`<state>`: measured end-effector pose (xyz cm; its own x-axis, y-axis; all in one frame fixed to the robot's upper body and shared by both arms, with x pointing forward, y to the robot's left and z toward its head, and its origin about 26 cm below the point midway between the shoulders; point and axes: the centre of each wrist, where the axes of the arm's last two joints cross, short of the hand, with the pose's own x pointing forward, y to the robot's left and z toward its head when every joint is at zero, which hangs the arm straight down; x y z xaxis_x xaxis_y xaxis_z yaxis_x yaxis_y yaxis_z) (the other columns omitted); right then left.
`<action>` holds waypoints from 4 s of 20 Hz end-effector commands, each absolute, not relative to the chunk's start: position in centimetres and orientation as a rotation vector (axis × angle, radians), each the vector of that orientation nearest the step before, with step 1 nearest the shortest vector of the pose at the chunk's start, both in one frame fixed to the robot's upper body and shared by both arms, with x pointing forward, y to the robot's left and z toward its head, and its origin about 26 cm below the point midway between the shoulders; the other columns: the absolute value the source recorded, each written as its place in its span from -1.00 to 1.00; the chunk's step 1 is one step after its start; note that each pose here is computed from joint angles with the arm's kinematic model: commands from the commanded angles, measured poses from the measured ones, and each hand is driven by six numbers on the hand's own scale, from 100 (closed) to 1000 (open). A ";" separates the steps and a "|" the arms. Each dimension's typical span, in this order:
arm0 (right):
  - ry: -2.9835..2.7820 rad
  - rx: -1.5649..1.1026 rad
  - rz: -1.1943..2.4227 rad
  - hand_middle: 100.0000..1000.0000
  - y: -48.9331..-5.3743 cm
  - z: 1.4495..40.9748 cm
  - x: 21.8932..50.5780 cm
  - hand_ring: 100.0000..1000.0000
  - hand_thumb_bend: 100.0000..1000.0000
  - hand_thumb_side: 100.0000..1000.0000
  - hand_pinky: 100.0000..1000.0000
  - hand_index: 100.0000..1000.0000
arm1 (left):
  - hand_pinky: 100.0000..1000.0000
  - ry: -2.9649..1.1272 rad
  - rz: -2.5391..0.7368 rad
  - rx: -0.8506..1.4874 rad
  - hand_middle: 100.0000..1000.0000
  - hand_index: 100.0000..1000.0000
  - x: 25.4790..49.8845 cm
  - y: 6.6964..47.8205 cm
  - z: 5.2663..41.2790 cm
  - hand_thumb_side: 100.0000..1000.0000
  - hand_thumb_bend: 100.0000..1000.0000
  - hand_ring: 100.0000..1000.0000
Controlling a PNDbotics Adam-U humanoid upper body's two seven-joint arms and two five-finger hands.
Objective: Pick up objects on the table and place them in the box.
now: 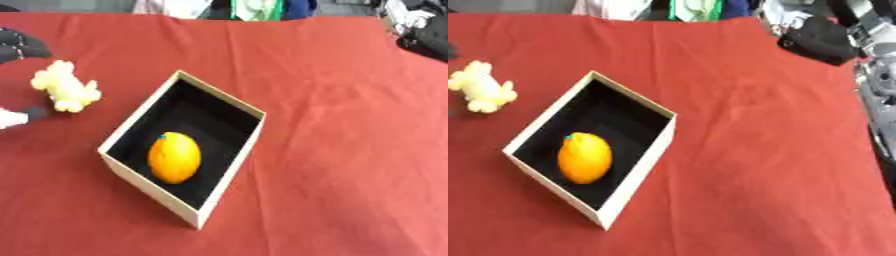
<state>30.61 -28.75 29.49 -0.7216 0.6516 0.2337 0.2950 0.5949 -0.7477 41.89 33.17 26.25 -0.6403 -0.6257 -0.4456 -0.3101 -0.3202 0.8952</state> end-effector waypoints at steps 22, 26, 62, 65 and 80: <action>-2.389 -0.717 0.909 0.07 -28.2 30.5 30.3 0.33 -1.00 0.35 0.52 0.97 | 0.20 -1.589 -2.085 1.317 0.52 0.83 44.3 33.5 26.0 -1.00 -0.60 0.56; -2.393 -0.708 0.907 0.07 -28.1 30.5 30.3 0.33 -1.00 0.35 0.51 0.97 | 0.20 -1.536 -2.072 1.324 0.54 0.82 44.8 33.7 25.9 -1.00 -0.49 0.56; -2.384 -0.671 0.864 0.06 -28.1 30.0 30.4 0.33 -1.00 0.29 0.51 0.99 | -0.26 -1.718 -1.831 1.474 -0.09 -0.04 44.3 32.1 28.1 -1.00 -1.00 -0.04; -2.382 -0.673 0.853 0.05 -28.2 30.0 30.4 0.33 -1.00 0.28 0.51 0.99 | -0.32 -1.775 -1.804 1.537 -0.16 -0.12 43.5 31.0 29.6 -1.00 -0.91 -0.11; -2.372 -0.703 0.801 0.05 -28.6 29.9 30.3 0.33 -1.00 0.26 0.51 0.98 | -0.32 -2.286 -2.014 1.182 -0.15 -0.10 34.8 16.9 32.5 -1.00 -1.00 -0.14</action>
